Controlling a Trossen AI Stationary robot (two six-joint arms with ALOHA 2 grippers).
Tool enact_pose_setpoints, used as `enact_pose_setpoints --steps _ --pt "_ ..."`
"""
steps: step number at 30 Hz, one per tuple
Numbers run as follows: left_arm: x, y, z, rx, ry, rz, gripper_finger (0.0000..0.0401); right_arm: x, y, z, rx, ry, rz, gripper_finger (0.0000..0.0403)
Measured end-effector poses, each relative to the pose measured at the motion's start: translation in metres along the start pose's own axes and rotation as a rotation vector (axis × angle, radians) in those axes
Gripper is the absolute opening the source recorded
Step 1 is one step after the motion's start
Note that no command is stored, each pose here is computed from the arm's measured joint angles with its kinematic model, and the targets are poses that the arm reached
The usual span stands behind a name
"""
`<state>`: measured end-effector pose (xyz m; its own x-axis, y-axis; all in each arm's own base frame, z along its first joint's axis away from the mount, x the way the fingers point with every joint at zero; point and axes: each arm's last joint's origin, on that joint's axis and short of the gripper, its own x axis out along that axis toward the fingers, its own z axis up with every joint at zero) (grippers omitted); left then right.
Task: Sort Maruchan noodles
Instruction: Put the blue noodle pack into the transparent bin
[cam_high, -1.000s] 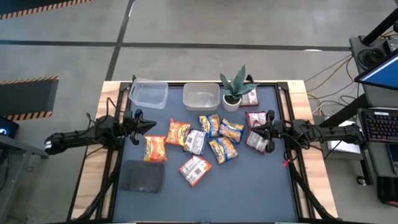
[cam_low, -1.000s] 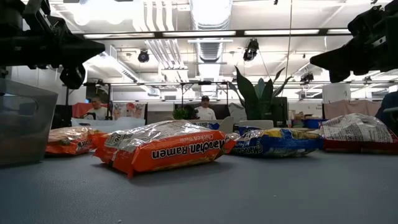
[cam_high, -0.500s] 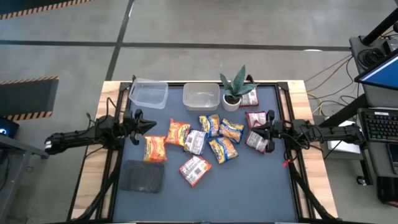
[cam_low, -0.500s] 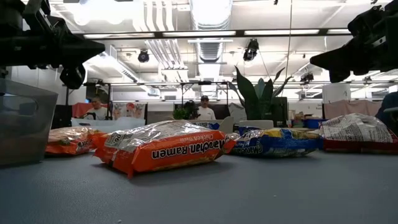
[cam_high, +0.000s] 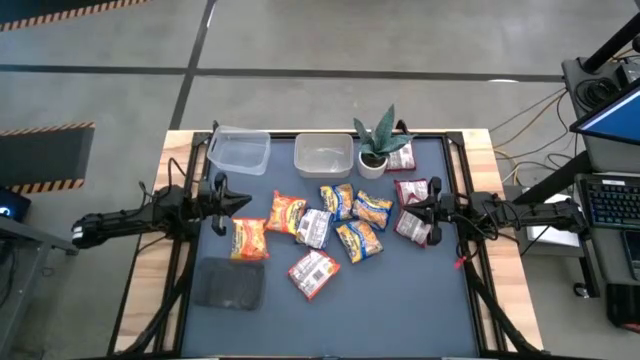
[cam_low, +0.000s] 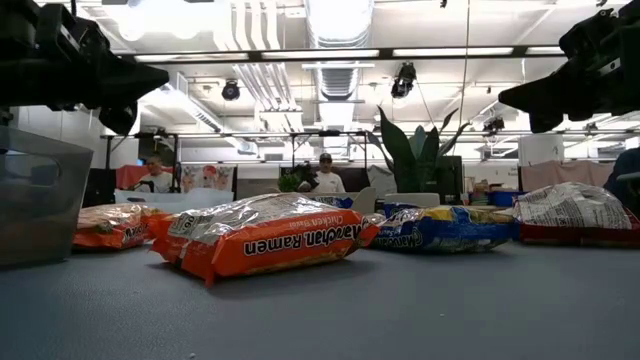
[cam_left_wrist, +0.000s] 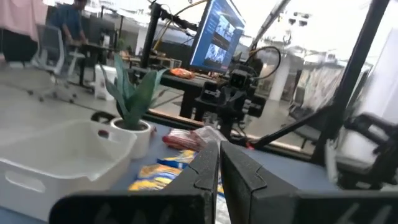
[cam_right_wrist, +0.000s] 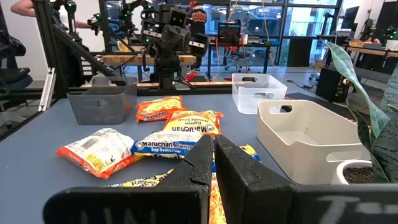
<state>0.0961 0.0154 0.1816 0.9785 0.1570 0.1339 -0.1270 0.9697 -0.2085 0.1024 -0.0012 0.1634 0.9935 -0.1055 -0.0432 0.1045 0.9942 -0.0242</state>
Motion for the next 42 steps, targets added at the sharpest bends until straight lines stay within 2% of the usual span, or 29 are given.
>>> enact_pose_setpoints --steps 3,4,6,9,12,15,18,22,25,29,32,38,42 --pt "0.0 0.0 0.0 0.002 0.0 0.0 0.0 0.0 0.0 0.0 0.0 0.0 0.0 0.0009" --pt "0.0 0.0 0.0 -0.035 -0.001 0.0 0.0 0.0 0.0 0.0 0.0 0.0 0.0 0.0009" --pt "0.0 0.0 0.0 -0.174 -0.005 -0.001 0.0 0.0 0.0 0.0 0.0 0.0 0.0 0.0009" --pt "0.0 0.0 0.001 -0.5 -0.006 -0.001 0.0 0.0 0.0 0.0 0.011 -0.001 0.0 0.0009" --pt "0.0 0.001 0.001 -0.607 -0.028 0.033 0.0 0.0 0.0 0.0 0.169 -0.004 0.001 0.0009" --pt "0.0 0.0 0.005 -0.627 -0.071 0.027 0.0 0.0 -0.001 0.001 0.411 -0.019 -0.02 0.0009" --pt "0.0 -0.003 0.016 -0.619 -0.174 -0.039 0.0 0.0 -0.001 0.01 0.441 -0.104 -0.002 0.0009" --pt "0.0 -0.009 0.034 -0.551 -0.343 -0.147 0.0 -0.002 -0.002 0.024 0.394 -0.24 0.021 0.0009" --pt "0.001 -0.013 0.042 -0.521 -0.413 -0.206 0.0 -0.006 -0.004 0.041 0.336 -0.294 0.001 0.0009" --pt "0.012 -0.017 0.05 -0.484 -0.371 -0.203 0.0 -0.014 -0.007 0.073 0.22 -0.38 -0.034 0.0009" --pt "0.025 -0.02 0.062 -0.455 -0.346 -0.185 0.0 -0.018 -0.009 0.093 0.141 -0.393 -0.062 0.0009" --pt "0.053 -0.029 0.094 -0.426 -0.333 -0.174 0.0 -0.022 -0.013 0.127 0.042 -0.301 -0.172 0.0009" --pt "0.076 -0.035 0.109 -0.414 -0.216 -0.178 0.0 -0.023 -0.014 0.141 0.013 -0.246 -0.196 0.0009"
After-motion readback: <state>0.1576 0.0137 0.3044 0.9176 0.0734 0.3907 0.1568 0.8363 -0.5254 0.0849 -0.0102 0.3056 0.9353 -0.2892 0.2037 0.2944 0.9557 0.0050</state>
